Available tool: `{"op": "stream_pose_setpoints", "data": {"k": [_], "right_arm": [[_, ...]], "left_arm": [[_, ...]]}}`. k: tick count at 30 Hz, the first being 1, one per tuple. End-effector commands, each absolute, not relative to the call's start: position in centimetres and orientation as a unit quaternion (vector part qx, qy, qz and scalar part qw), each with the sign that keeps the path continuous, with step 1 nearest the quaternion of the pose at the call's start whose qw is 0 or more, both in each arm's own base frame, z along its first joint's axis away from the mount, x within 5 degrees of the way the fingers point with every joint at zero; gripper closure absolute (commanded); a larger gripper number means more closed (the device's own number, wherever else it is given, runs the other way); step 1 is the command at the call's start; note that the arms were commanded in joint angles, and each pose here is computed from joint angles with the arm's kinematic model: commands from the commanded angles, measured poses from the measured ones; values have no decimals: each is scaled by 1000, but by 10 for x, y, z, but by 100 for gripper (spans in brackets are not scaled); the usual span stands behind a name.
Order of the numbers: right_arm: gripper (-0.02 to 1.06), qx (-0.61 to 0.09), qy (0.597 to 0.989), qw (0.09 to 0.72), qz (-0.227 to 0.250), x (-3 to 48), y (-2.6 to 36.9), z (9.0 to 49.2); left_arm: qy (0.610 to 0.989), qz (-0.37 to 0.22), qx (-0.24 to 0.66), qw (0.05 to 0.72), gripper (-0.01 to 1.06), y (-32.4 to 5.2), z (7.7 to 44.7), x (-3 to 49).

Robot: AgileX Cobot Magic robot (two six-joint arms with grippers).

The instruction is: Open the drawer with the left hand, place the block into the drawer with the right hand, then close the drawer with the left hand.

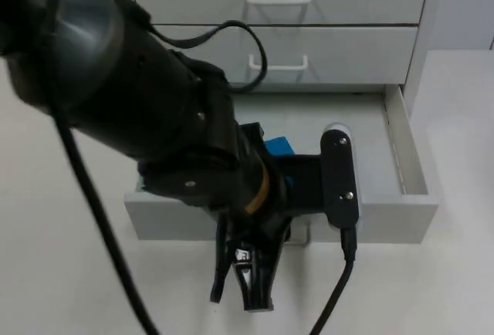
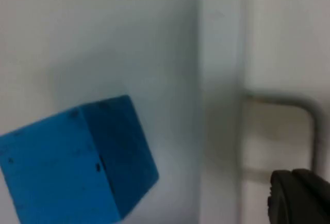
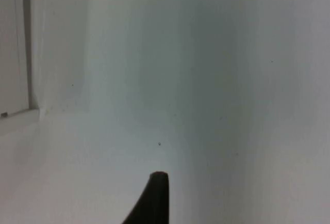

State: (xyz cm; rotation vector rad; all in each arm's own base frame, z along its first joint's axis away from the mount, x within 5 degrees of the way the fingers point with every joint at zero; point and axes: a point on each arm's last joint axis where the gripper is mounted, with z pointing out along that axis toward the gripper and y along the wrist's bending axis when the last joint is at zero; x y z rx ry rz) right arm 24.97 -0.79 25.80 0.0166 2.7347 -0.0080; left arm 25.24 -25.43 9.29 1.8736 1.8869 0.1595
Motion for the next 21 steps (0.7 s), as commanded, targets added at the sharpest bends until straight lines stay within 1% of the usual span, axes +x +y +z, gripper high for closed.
{"op": "stream_pose_setpoints", "data": {"k": [1,8,11,12,13,14,18,21], "right_arm": [[20,4,978,208,-3,248,-9,260],[20,4,978,208,-3,248,-9,260],[20,4,978,208,-3,248,-9,260],[20,4,978,208,-3,248,-9,260],[20,4,978,208,-3,248,-9,260],[20,4,978,208,-2,248,-8,260],[20,4,978,208,-2,248,-8,260],[20,4,978,208,-2,248,-8,260]], "left_arm": [[690,62,683,234,105,-258,88,256],[676,74,692,241,105,-261,85,266],[694,88,669,250,105,-253,86,282],[705,96,655,254,105,-250,88,288],[705,96,655,254,105,-250,88,288],[719,106,635,263,105,-245,93,299],[727,118,614,283,105,-239,100,314],[728,130,595,315,105,-236,110,330]]}}
